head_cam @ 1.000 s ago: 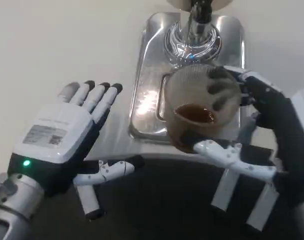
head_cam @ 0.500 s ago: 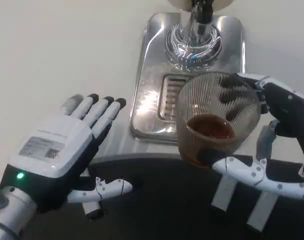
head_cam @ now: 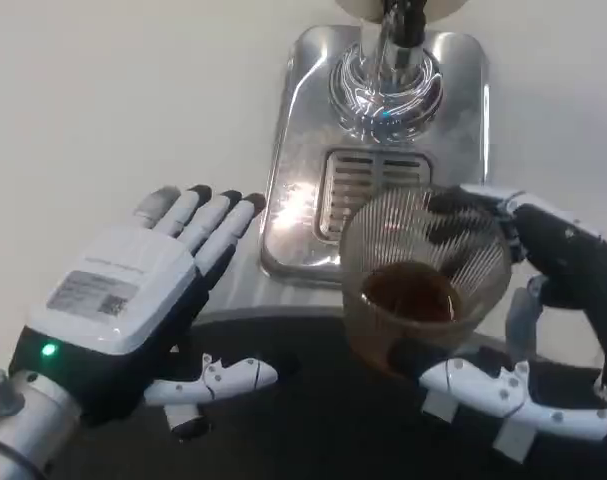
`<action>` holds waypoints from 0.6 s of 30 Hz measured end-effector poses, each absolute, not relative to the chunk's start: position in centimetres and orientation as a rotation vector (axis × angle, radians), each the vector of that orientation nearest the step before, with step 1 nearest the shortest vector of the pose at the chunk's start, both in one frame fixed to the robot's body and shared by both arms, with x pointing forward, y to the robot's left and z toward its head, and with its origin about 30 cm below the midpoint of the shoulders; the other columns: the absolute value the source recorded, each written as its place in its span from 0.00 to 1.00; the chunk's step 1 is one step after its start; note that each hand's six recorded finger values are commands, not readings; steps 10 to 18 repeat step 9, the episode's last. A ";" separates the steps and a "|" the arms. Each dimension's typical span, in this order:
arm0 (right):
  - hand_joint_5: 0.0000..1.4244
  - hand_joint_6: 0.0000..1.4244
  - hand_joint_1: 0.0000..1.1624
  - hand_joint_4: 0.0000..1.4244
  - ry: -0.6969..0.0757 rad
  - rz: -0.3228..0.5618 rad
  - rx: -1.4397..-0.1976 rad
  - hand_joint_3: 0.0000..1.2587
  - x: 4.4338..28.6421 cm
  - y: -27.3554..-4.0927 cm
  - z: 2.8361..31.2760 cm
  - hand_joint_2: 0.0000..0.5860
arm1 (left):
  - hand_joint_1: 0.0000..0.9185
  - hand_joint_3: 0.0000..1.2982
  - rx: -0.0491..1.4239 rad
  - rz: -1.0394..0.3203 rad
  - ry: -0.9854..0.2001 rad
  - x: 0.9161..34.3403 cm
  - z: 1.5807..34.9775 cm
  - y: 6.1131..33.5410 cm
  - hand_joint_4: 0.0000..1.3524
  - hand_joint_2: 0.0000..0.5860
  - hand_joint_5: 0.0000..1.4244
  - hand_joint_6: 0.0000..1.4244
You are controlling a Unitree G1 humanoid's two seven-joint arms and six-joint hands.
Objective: Grasp the cup under the faucet to collect the drink, then remove the cup.
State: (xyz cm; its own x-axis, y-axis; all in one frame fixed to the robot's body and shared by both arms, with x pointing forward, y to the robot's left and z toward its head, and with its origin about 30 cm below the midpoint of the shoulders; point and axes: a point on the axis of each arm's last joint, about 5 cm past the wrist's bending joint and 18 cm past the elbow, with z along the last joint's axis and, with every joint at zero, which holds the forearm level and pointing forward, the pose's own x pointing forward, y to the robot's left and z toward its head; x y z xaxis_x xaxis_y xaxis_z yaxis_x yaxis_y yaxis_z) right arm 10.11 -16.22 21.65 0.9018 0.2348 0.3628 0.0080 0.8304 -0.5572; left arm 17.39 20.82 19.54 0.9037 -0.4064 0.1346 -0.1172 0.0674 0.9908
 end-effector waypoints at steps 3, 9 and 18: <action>0.60 0.80 1.00 0.56 -0.435 0.119 -0.579 0.61 10.1 -16.3 21.7 0.54 | 0.00 0.00 1.494 -0.233 -0.429 17.4 19.5 20.7 0.00 0.21 0.00 0.00; 0.60 0.80 1.00 0.56 -0.462 0.133 -0.612 0.61 10.2 -16.3 21.9 0.52 | 0.00 0.00 1.484 -0.230 -0.428 17.4 19.4 20.6 0.00 0.21 0.00 0.00; 0.60 0.80 1.00 0.56 -0.462 0.133 -0.612 0.61 10.2 -16.3 21.9 0.52 | 0.00 0.00 1.484 -0.230 -0.428 17.4 19.4 20.6 0.00 0.21 0.00 0.00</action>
